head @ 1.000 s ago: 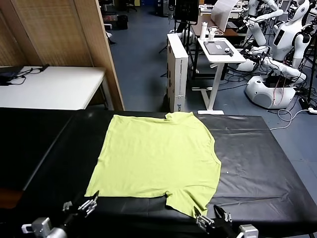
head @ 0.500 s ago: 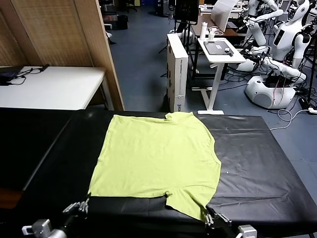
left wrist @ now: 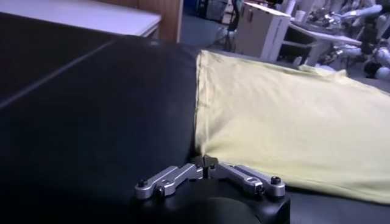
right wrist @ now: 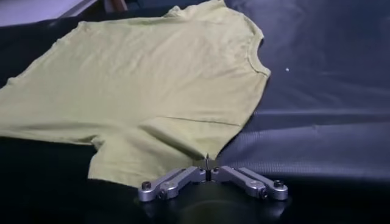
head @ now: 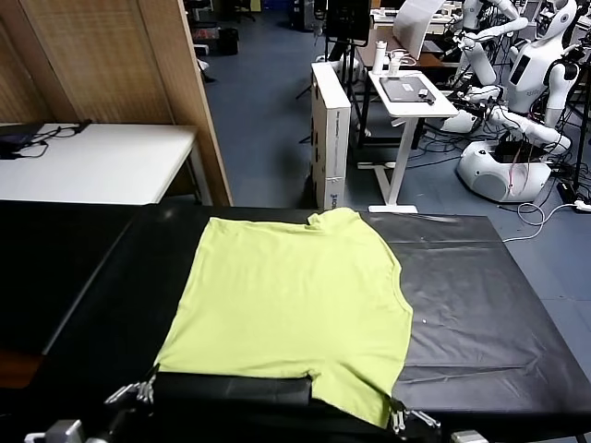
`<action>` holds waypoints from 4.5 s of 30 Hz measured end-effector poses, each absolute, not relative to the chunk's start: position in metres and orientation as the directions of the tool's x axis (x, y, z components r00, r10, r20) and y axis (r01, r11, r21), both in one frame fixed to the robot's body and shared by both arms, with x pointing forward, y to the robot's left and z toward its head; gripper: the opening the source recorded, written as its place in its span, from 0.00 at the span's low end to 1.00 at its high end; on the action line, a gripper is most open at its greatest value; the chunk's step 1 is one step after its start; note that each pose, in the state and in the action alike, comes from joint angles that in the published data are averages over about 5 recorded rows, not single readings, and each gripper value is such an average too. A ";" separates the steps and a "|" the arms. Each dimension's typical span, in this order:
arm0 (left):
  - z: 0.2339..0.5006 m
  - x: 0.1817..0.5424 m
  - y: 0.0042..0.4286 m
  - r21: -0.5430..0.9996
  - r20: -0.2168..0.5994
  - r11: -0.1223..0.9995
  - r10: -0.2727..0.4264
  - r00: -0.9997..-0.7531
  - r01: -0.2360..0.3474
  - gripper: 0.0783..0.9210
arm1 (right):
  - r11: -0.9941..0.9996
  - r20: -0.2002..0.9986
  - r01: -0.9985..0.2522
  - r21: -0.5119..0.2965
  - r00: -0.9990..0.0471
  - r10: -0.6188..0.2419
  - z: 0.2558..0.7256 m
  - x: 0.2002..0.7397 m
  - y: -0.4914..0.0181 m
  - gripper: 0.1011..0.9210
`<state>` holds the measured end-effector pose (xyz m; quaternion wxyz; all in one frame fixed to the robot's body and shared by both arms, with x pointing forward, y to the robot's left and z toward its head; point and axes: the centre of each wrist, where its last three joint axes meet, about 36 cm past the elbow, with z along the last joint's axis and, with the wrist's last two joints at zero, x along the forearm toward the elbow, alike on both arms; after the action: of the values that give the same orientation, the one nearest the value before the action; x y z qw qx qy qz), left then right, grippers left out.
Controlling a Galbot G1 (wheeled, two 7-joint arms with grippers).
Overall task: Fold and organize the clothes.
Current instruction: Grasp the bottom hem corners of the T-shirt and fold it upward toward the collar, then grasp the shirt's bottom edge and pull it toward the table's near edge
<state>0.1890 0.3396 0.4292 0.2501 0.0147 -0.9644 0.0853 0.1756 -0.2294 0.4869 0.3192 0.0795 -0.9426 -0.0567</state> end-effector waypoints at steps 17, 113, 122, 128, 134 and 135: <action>0.443 0.227 0.327 -0.266 0.400 0.956 -0.003 -0.917 -0.119 0.08 | 0.974 0.448 -0.183 0.137 -0.865 -0.225 0.477 0.263 -0.260 0.05; 0.385 0.322 0.334 -0.128 0.412 0.992 0.053 -0.909 0.000 0.88 | 0.961 0.571 -0.277 -0.001 -0.789 -0.227 0.435 0.287 -0.286 0.46; 0.379 0.320 0.333 -0.129 0.418 0.992 0.062 -0.906 0.008 0.35 | 0.965 0.586 -0.262 -0.011 -0.783 -0.206 0.440 0.286 -0.287 0.05; 0.386 0.312 0.338 -0.108 0.410 0.994 0.047 -0.911 0.002 0.09 | 0.960 0.610 -0.278 -0.014 -0.764 -0.212 0.460 0.276 -0.287 0.05; 0.400 0.290 0.342 -0.078 0.409 0.997 0.035 -0.912 0.003 0.09 | 0.953 0.631 -0.300 -0.046 -0.748 -0.205 0.473 0.263 -0.285 0.05; 0.401 0.285 0.342 -0.073 0.413 0.997 0.033 -0.910 0.003 0.09 | 0.952 0.634 -0.302 -0.048 -0.746 -0.204 0.474 0.262 -0.285 0.05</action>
<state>0.2853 0.3423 0.4015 0.2118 -0.0092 -0.9766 0.0354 0.2615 -0.2849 0.4738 0.3298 0.1358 -0.9313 0.0739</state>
